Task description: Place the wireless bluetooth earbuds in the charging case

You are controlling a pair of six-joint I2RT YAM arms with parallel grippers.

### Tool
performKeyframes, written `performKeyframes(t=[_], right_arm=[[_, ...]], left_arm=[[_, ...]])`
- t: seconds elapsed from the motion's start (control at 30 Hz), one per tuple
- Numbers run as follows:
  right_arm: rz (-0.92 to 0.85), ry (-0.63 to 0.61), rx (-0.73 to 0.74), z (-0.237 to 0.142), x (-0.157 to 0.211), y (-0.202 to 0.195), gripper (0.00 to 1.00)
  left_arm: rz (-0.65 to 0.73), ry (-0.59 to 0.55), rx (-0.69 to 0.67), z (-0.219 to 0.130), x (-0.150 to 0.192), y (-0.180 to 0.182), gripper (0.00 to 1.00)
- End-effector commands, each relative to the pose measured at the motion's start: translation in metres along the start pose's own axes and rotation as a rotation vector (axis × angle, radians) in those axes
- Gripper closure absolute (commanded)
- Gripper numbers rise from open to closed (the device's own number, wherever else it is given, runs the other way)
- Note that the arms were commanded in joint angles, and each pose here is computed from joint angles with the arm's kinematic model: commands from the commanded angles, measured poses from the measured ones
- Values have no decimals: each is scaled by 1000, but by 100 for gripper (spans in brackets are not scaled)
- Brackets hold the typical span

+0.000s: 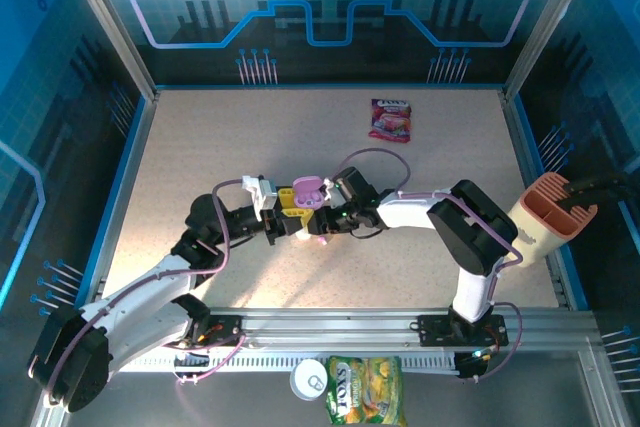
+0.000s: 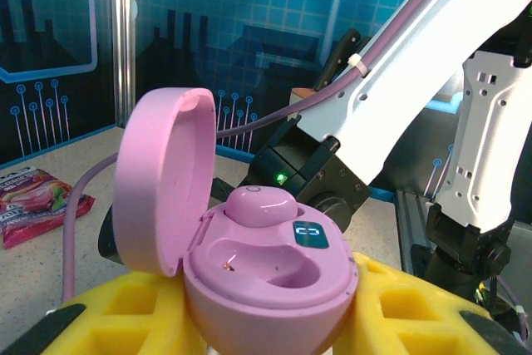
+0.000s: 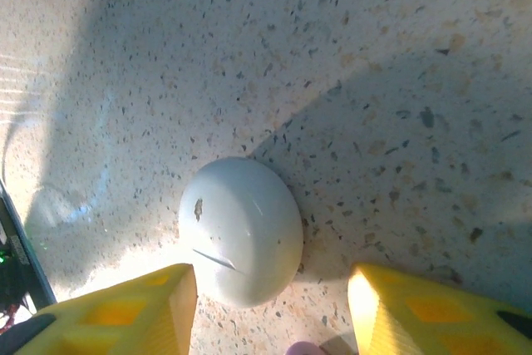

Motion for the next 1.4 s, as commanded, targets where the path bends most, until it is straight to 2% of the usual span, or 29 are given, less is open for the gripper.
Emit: performKeyframes(t=[0.0,0.33,0.6,0.97,1.37], right_arm=[[-2,86,-19,-2,22,6,51],[-37,84,-22,-12,23,16,55],[-37,110,-2,-9,28,13,64],[-56,174,30,-3,41,7,64],[-101,208,58,-7,47,9,73]], left_arm=[[9,-12,-6,-1,-1,2,69],[0,-12,-2,1,0,3,69],[-5,-8,-3,1,1,4,69],[-5,-9,0,1,2,4,69],[-9,-11,5,3,2,5,69]])
Point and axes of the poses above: each hand's point on the last joint's axis, 136 mm out from that joint toward the fingers, its own z axis out along the fingers, its own y axis along the line the jaws close on, x = y × z, the point moved 7 cm from there along -z, back along the fingers, and after that the axes turned 11 degrees about -z, right-handed, at the moved point
